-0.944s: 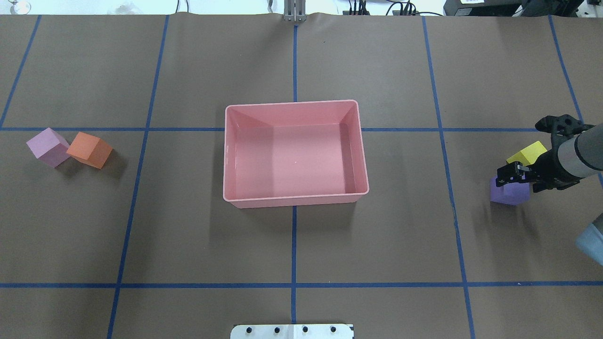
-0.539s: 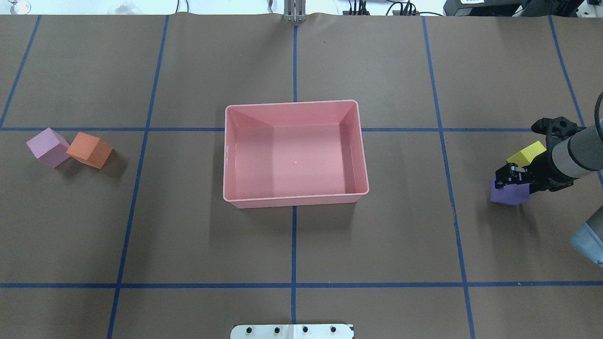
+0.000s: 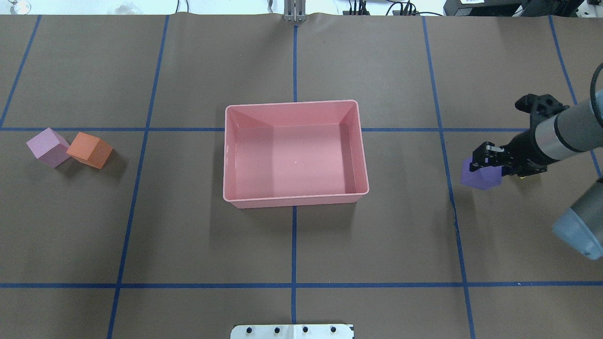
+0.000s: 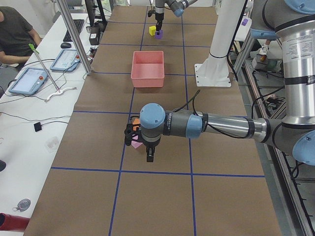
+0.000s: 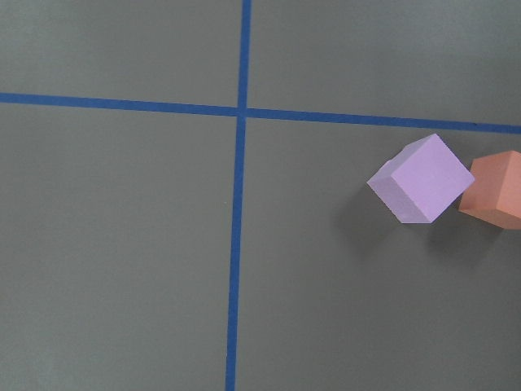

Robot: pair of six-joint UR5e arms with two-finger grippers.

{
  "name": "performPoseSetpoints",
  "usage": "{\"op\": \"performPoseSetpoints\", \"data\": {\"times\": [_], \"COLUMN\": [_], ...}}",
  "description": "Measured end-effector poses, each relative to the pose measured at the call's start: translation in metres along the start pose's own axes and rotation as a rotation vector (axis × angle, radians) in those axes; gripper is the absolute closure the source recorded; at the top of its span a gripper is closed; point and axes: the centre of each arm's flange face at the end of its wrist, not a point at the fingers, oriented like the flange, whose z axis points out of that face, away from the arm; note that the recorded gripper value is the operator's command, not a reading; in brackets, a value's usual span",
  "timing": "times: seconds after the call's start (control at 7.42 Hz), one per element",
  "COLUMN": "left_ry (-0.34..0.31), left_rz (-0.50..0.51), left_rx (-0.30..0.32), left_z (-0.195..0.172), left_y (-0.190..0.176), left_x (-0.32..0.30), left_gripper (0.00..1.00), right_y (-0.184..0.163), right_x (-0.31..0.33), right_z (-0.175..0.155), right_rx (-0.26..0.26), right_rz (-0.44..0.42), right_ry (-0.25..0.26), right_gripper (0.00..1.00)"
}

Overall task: Place blocks into pink bin with both arms
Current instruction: 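Carry the purple cube into the pink bin with the right gripper and release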

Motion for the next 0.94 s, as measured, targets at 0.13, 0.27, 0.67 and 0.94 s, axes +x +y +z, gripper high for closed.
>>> {"op": "performPoseSetpoints", "data": {"times": [0.13, 0.27, 0.67, 0.94], "left_ry": [0.011, 0.022, 0.026, 0.020], "left_rz": [-0.006, -0.003, -0.007, -0.085], "left_rx": [0.006, 0.006, -0.005, -0.032], "left_z": [0.013, 0.026, 0.044, 0.067], "left_y": [-0.008, -0.017, -0.034, -0.059], "left_x": [0.024, 0.050, 0.079, 0.081], "left_gripper": [0.01, 0.01, 0.00, 0.00], "right_y": [-0.002, 0.013, 0.077, 0.090], "right_x": [-0.074, -0.153, -0.304, -0.328], "right_z": [-0.014, -0.020, 0.008, 0.036], "right_rx": [-0.003, -0.008, 0.042, 0.039], "right_rz": [0.048, 0.075, 0.077, 0.071], "right_ry": [-0.022, -0.026, -0.027, -0.002], "right_gripper": [1.00, 1.00, 0.74, 0.66]}}
